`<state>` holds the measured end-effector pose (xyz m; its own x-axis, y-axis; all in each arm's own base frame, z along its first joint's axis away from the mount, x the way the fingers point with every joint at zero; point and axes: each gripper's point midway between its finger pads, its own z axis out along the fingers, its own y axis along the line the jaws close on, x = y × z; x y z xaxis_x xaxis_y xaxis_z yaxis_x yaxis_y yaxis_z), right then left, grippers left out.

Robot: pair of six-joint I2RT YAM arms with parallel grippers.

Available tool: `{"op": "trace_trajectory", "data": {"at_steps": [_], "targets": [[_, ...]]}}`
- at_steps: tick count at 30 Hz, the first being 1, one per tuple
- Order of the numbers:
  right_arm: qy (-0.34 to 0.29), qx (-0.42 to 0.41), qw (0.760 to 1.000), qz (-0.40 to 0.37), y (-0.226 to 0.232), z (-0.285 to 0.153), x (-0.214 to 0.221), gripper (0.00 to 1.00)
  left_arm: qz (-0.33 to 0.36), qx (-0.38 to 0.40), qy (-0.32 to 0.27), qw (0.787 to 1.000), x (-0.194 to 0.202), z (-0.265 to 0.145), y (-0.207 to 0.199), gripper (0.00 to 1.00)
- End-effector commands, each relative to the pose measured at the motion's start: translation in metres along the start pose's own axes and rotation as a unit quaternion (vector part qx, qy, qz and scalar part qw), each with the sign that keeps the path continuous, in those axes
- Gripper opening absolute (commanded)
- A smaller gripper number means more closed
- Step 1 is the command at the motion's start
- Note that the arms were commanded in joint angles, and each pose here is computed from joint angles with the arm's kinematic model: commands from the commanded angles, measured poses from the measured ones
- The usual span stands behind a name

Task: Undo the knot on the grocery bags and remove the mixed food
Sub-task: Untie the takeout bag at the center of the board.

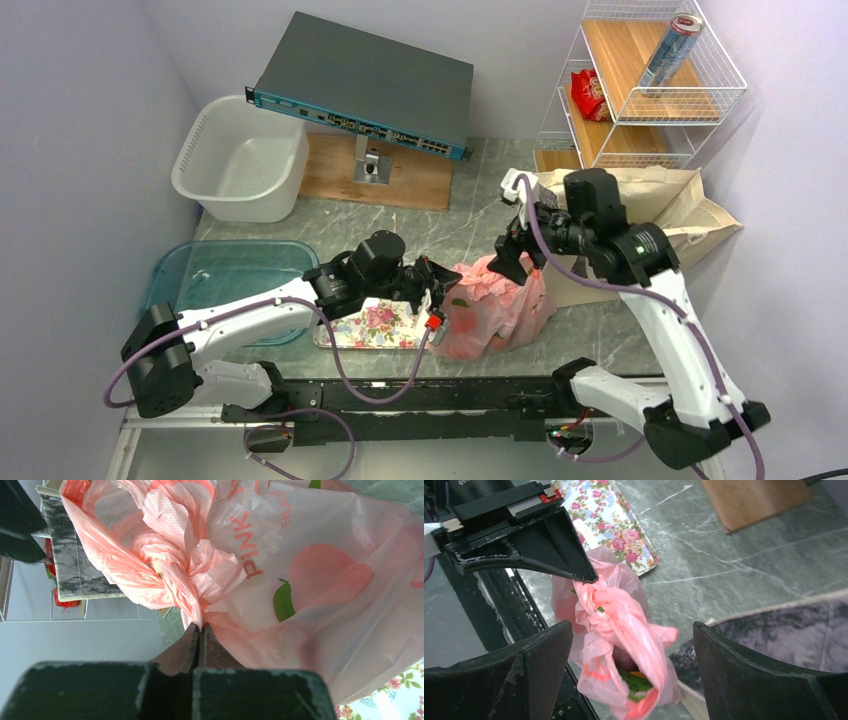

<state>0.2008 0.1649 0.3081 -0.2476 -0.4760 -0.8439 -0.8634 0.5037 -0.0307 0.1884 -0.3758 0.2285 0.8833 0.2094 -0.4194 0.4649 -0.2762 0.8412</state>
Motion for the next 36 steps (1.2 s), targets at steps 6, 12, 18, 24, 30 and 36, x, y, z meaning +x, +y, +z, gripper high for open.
{"op": "trace_trajectory", "data": {"at_steps": [6, 12, 18, 24, 30, 36], "targets": [[0.071, -0.059, 0.996, -0.016, 0.000, 0.026, 0.031, 0.67, 0.046, -0.030, -0.019, 0.998, -0.017, -0.005, 0.029, 0.00], [0.091, -0.031, 0.995, -0.016, -0.010, 0.020, 0.032, 0.00, 0.044, -0.031, -0.013, 0.998, -0.015, -0.007, 0.027, 0.00], [0.003, 0.173, 0.985, -0.028, -0.064, -0.026, -0.018, 0.00, 0.041, -0.060, -0.004, 0.997, -0.011, -0.014, 0.037, 0.00], [-0.073, 0.311, 0.947, 0.023, -0.088, -0.077, -0.037, 0.00, 0.058, -0.054, 0.002, 0.997, -0.004, -0.021, 0.025, 0.00], [-0.067, 0.353, 0.932, 0.052, -0.089, -0.088, -0.012, 0.00, 0.055, -0.044, 0.016, 0.997, 0.011, -0.026, 0.003, 0.00], [-0.080, 0.249, 0.964, 0.039, -0.048, -0.067, 0.001, 0.00, -0.105, -0.089, 0.040, 0.990, 0.020, -0.024, 0.036, 0.00]]}}
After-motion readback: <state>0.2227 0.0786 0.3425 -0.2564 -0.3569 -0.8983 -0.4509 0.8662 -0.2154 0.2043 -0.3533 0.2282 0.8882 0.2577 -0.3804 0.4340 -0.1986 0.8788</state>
